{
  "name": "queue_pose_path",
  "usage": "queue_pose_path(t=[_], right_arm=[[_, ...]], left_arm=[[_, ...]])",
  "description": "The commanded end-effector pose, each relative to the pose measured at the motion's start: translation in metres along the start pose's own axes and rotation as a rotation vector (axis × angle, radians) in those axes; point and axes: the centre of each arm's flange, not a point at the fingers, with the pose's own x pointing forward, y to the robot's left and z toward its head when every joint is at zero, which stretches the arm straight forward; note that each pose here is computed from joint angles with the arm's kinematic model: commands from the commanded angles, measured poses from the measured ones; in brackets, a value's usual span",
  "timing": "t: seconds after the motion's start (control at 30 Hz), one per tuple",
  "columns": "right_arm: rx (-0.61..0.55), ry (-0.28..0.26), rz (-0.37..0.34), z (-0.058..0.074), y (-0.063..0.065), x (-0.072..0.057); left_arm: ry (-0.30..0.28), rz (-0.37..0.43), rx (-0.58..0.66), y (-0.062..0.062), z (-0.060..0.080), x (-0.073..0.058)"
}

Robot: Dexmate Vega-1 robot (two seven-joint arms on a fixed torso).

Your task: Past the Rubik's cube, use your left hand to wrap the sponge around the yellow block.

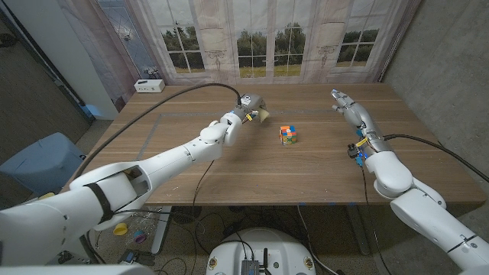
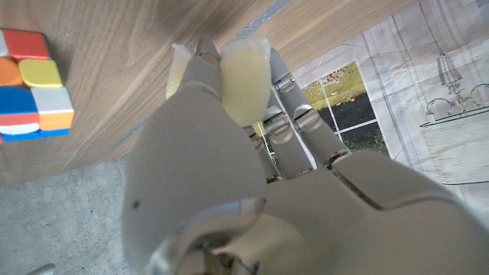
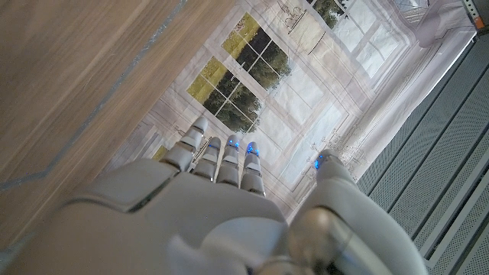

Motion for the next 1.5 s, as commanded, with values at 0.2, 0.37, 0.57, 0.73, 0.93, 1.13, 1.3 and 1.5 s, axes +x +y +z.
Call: queue_pose_path(t=[0.2,0.37,0.57,0.73,0.93,1.13,1.3,1.5], right_arm=[[0.003,0.026,-0.002,-0.006,0.001,0.01],[0.003,0.03,0.006,-0.008,0.001,0.014],[0.011,0.039,0.013,-0.013,0.001,0.019],[0.017,0.044,0.013,-0.015,0.001,0.021],[0.026,0.052,0.014,-0.019,0.001,0.024],[0.036,0.055,0.021,-0.022,0.002,0.028],[0.043,0.059,0.035,-0.024,0.004,0.032],[0.053,0.062,0.042,-0.027,0.005,0.034]], left_arm=[[0.051,0.058,-0.132,0.019,-0.015,-0.016],[0.072,0.073,-0.201,0.022,-0.022,-0.023],[0.104,0.09,-0.289,0.026,-0.032,-0.033],[0.117,0.107,-0.347,0.027,-0.038,-0.041],[0.128,0.15,-0.381,0.03,-0.042,-0.052],[0.156,0.18,-0.438,0.032,-0.048,-0.065],[0.17,0.195,-0.457,0.033,-0.052,-0.074],[0.182,0.218,-0.528,0.033,-0.057,-0.084]])
